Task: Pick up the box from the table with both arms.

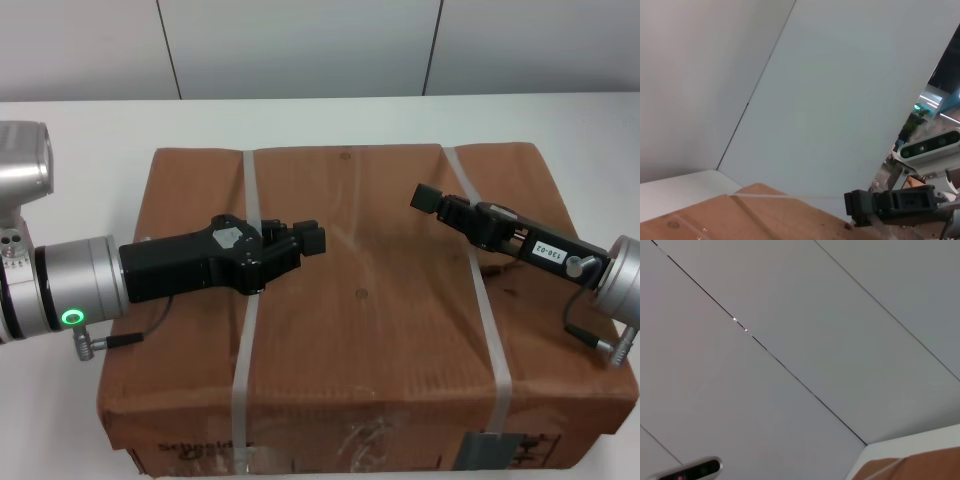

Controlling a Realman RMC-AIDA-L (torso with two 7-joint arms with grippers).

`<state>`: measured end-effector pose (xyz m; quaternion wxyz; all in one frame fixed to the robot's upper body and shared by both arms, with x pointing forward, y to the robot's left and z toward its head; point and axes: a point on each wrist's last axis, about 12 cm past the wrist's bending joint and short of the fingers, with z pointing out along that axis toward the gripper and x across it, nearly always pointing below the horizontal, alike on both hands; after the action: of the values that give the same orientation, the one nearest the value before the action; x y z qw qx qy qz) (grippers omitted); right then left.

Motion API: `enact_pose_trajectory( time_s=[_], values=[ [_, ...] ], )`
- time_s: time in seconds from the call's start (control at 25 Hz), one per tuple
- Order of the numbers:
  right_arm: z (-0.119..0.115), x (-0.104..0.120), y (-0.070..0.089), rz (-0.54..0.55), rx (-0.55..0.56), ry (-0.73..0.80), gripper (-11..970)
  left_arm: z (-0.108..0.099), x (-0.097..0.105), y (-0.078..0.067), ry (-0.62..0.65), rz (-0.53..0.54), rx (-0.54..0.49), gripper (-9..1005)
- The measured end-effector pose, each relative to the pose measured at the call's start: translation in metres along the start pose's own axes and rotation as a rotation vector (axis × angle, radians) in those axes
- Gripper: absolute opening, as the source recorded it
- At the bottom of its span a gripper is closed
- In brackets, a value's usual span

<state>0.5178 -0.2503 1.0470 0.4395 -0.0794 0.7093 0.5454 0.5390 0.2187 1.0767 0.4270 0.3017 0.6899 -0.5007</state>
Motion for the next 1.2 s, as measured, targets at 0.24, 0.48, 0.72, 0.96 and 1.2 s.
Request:
enact_pose_trajectory(
  time_s=[0.24,0.48,0.72,0.96,1.2],
  values=[
    [0.0005,0.0,-0.0006,0.002,0.004,0.006,32,-0.0001,0.0001,0.0,-0.001,0.0,0.0,129],
    [0.0008,0.0002,-0.0008,0.002,0.006,0.008,33,0.0001,0.0007,-0.0002,-0.001,-0.001,0.0,129],
    [0.001,0.0,-0.0009,0.002,0.007,0.009,33,0.0,0.001,-0.0003,-0.001,-0.001,-0.001,129],
    [0.0011,-0.0001,-0.0012,0.002,0.009,0.009,33,-0.0001,0.0013,-0.0002,-0.001,-0.001,-0.001,129],
    [0.001,-0.0003,-0.0013,0.002,0.01,0.007,32,0.0004,0.0015,-0.0005,-0.001,-0.002,-0.001,129]
  ],
)
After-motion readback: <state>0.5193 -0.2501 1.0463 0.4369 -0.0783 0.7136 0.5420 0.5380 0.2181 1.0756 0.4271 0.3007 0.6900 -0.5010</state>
